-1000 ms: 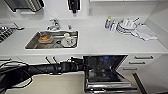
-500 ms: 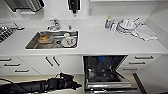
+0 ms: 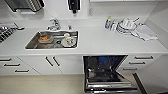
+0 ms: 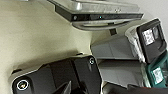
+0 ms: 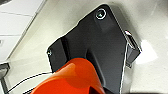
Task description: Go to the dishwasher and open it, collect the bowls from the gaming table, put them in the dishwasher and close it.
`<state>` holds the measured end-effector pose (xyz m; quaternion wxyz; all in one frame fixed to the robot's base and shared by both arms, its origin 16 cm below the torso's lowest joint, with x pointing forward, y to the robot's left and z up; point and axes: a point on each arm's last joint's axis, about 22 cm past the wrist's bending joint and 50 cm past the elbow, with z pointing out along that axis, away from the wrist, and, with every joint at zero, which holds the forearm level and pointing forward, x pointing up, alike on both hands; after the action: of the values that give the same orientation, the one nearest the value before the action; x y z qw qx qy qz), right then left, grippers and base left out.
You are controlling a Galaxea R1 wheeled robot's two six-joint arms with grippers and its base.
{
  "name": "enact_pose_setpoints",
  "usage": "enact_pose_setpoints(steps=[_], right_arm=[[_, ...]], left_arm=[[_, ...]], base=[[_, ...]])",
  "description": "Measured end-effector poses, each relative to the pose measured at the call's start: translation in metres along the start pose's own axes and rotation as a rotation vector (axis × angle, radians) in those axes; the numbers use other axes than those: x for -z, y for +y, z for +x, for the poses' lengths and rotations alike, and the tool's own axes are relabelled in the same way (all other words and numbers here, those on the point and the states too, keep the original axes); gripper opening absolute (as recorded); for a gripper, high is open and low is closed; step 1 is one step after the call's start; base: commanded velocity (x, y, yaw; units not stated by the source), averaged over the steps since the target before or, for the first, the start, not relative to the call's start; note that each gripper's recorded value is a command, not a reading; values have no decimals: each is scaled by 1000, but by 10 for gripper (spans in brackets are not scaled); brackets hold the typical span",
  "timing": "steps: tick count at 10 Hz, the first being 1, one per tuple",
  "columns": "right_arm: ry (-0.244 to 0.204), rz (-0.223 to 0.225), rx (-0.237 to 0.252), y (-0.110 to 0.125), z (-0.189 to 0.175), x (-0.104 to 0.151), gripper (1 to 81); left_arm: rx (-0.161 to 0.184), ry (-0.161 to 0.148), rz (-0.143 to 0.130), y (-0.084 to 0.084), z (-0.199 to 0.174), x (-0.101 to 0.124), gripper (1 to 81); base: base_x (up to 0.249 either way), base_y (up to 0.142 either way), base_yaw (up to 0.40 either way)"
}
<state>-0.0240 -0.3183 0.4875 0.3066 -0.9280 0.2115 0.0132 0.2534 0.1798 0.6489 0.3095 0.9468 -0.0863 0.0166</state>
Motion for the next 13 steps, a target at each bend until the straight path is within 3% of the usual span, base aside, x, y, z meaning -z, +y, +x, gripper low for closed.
enact_pose_setpoints(steps=[3, 7, 10, 13], right_arm=[[26, 22, 5, -8, 37, 1, 10], [6, 116, 5, -72, 59, -37, 10], [-37, 146, 21, -119, 82, -49, 10], [-71, 177, 79, -182, 122, -55, 10]], left_arm=[[89, -80, 19, -45, -108, -19, 811], [88, -72, -7, -74, -167, -38, 811], [110, -90, -43, -67, -210, -57, 811], [125, -106, 2, -99, -245, -67, 811]], base=[[0, 0, 0], [0, 0, 0], [0, 0, 0], [0, 0, 0]])
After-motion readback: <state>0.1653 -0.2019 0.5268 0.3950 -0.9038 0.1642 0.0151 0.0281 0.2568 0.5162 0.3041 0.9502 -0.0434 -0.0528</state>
